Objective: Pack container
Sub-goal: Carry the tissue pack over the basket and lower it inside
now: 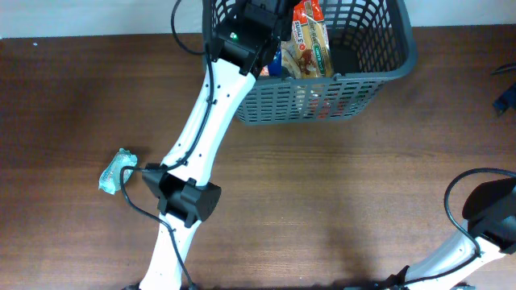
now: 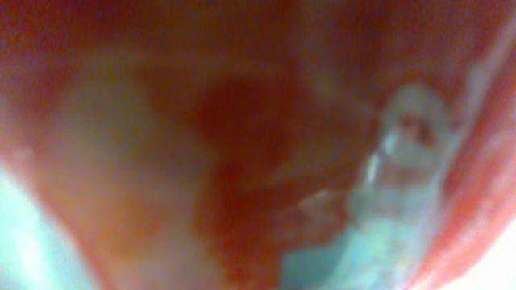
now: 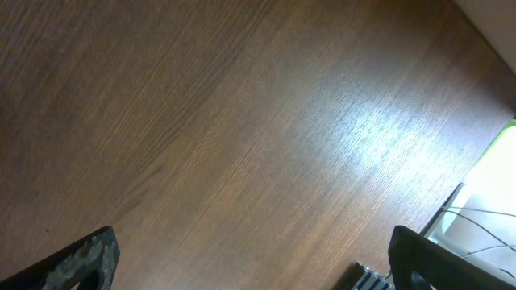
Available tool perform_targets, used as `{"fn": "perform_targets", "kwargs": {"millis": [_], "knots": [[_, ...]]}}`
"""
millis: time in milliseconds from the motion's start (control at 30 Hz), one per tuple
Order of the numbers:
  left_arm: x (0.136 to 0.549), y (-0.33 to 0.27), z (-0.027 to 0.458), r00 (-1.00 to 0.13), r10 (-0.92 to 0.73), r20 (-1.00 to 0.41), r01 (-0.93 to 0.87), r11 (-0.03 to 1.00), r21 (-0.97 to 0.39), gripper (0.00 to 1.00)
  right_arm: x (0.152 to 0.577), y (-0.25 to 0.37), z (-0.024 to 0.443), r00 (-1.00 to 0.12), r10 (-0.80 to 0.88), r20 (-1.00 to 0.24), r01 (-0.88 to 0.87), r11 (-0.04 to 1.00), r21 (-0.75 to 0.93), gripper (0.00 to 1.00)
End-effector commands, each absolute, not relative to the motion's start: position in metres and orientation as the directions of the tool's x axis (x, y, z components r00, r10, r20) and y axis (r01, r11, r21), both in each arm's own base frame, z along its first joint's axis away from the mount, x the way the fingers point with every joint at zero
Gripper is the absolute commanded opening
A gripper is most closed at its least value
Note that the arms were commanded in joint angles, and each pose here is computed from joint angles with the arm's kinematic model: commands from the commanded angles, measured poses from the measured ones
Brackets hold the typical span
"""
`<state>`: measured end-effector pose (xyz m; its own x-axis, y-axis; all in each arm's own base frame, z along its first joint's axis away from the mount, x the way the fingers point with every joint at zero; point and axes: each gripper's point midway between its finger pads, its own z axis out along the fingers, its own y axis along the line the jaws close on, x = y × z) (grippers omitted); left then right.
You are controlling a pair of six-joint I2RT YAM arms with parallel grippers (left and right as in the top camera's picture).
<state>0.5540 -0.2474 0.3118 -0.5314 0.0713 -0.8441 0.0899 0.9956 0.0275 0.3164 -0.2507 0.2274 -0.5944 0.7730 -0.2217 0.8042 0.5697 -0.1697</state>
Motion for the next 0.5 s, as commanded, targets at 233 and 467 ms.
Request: {"fn": "perform_targets", "kwargs": {"millis": [233, 467], "knots": [[0.568, -0.250, 0.251, -0.619, 0.085, -0.781, 0.081, 0.996, 0.044, 0.05, 0.317, -0.250, 0.226, -0.584, 0.781, -0.220, 0.811, 0.561, -0.163, 0.99], [0.569, -0.250, 0.231, -0.649, 0.102, -0.754, 0.084, 0.994, 0.063, 0.13, 0.317, -0.250, 0.226, -0.584, 0.781, -0.220, 0.811, 0.561, -0.163, 0.99]]}}
